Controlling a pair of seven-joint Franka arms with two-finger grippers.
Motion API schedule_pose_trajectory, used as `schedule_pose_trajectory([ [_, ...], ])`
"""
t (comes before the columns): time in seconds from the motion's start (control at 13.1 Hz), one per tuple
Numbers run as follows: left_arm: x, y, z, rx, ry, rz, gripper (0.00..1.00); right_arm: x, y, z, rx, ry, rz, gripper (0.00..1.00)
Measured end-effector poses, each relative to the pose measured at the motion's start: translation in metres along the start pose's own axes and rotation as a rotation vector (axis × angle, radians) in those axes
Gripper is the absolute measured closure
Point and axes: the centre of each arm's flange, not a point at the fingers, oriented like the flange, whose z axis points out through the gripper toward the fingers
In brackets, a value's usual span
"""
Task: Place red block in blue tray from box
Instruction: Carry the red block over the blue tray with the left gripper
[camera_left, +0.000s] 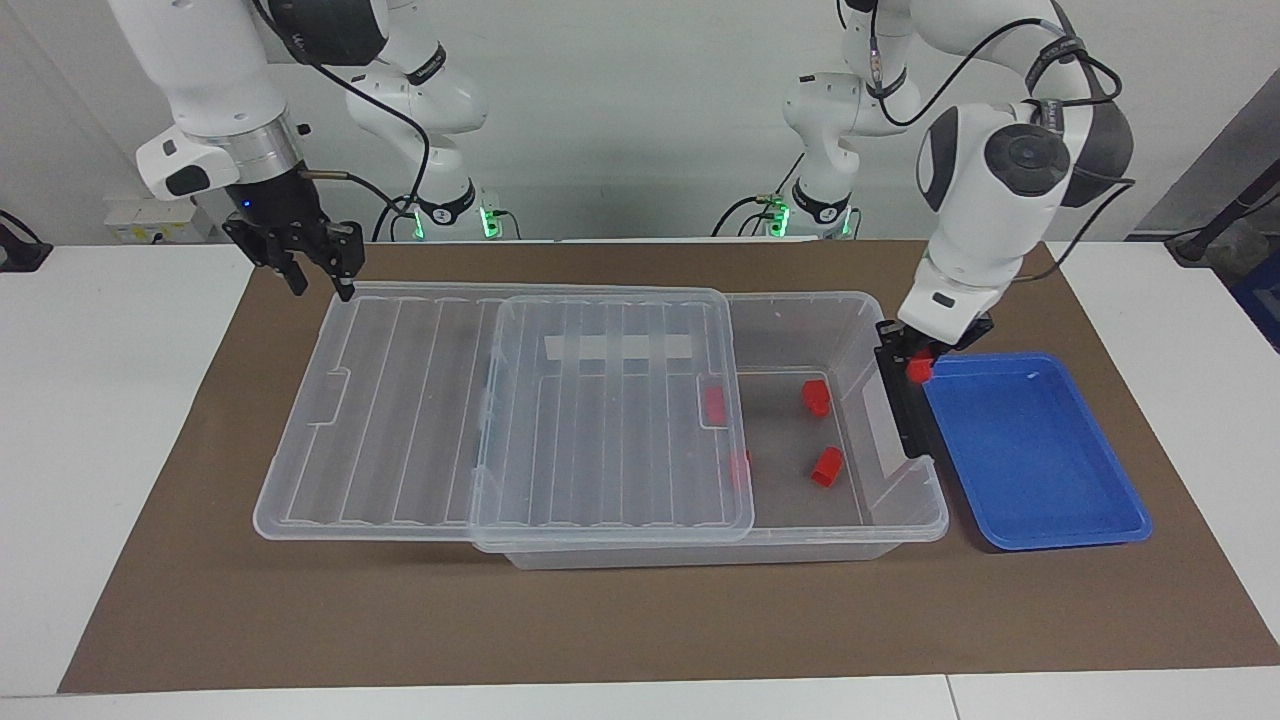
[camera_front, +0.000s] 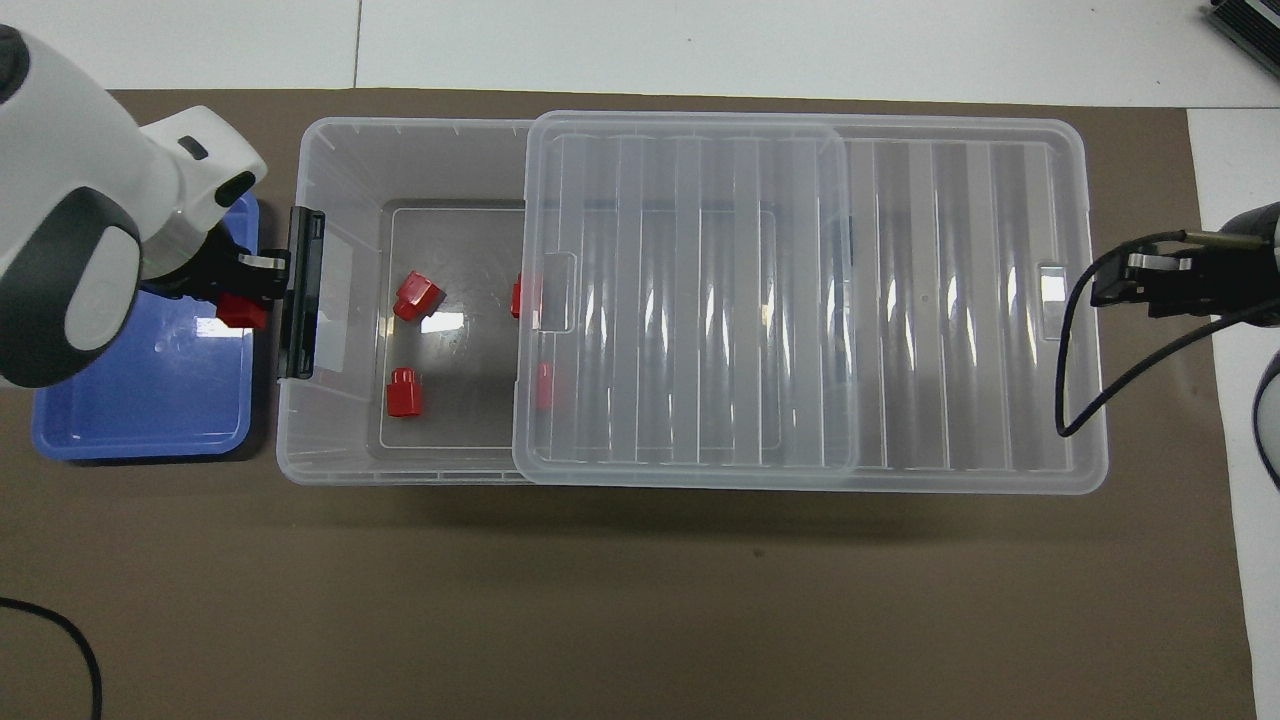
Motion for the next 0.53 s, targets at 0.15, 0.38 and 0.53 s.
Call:
schedule_pose_trajectory([
  [0.15,0.006,-0.044,0.009,-0.018,0.018,0.033,0.66,0.008,0.025,0.020,-0.001,0.017,0.032,0.78],
  [0.38,0.009,-0.101,0.045,-0.021,0.074,0.109,0.66,0.014,0.062,0.052,-0.006,0.035,0.018,0.99],
  [0.53,0.002,-0.138,0.081,-0.015,0.118,0.148,0.66,0.018,0.083,0.075,-0.011,0.026,0.004,0.99],
])
